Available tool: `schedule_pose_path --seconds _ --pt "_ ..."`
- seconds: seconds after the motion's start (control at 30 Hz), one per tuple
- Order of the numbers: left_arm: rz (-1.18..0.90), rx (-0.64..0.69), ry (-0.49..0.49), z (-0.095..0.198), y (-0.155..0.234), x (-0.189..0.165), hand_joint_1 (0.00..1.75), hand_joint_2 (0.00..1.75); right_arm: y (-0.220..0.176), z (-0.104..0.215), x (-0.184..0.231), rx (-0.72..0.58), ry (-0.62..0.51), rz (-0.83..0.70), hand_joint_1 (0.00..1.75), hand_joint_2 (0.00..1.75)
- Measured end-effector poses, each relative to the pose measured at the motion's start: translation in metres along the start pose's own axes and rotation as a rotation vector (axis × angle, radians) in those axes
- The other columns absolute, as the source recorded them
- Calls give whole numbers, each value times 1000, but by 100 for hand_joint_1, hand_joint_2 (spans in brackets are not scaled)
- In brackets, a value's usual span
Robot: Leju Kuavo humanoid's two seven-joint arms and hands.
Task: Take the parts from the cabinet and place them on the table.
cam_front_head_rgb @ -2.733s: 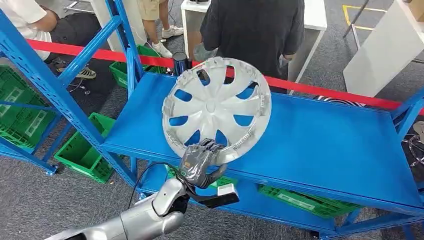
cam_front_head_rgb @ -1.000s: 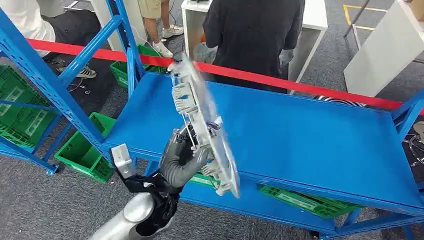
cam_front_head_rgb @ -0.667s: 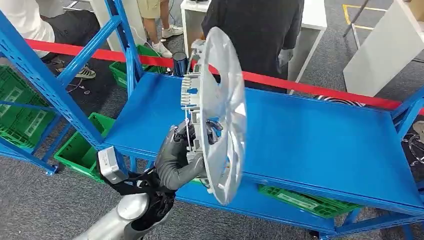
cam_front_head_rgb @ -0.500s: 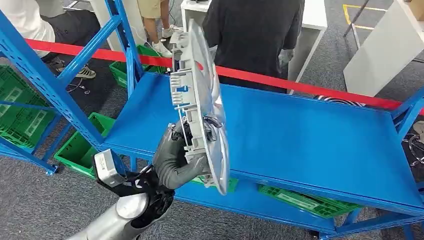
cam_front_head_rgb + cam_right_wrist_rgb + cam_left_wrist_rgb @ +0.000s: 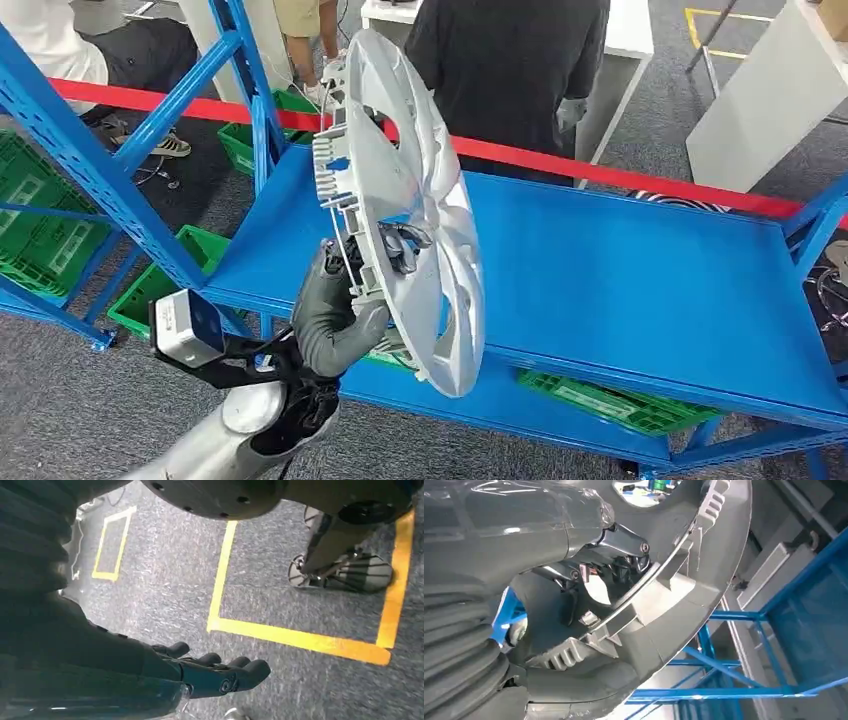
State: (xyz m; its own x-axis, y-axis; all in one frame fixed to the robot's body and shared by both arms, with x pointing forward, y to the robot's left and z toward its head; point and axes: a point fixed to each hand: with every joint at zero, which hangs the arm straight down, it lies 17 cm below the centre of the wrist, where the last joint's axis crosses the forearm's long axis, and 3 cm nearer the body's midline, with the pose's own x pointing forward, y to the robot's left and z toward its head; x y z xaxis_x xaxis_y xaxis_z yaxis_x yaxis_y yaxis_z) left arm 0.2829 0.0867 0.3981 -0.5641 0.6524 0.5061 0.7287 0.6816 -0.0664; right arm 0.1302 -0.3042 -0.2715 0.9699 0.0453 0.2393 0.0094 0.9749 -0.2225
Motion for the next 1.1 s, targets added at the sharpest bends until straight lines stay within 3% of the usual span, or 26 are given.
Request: schedule_pose_path --seconds 0.33,1.1 --pt "-108 -28 -43 -5 3 25 175 175 1 1 -9 6 8 3 0 175" --pt "-137 14 -38 8 22 36 175 175 13 3 -6 35 4 9 0 175"
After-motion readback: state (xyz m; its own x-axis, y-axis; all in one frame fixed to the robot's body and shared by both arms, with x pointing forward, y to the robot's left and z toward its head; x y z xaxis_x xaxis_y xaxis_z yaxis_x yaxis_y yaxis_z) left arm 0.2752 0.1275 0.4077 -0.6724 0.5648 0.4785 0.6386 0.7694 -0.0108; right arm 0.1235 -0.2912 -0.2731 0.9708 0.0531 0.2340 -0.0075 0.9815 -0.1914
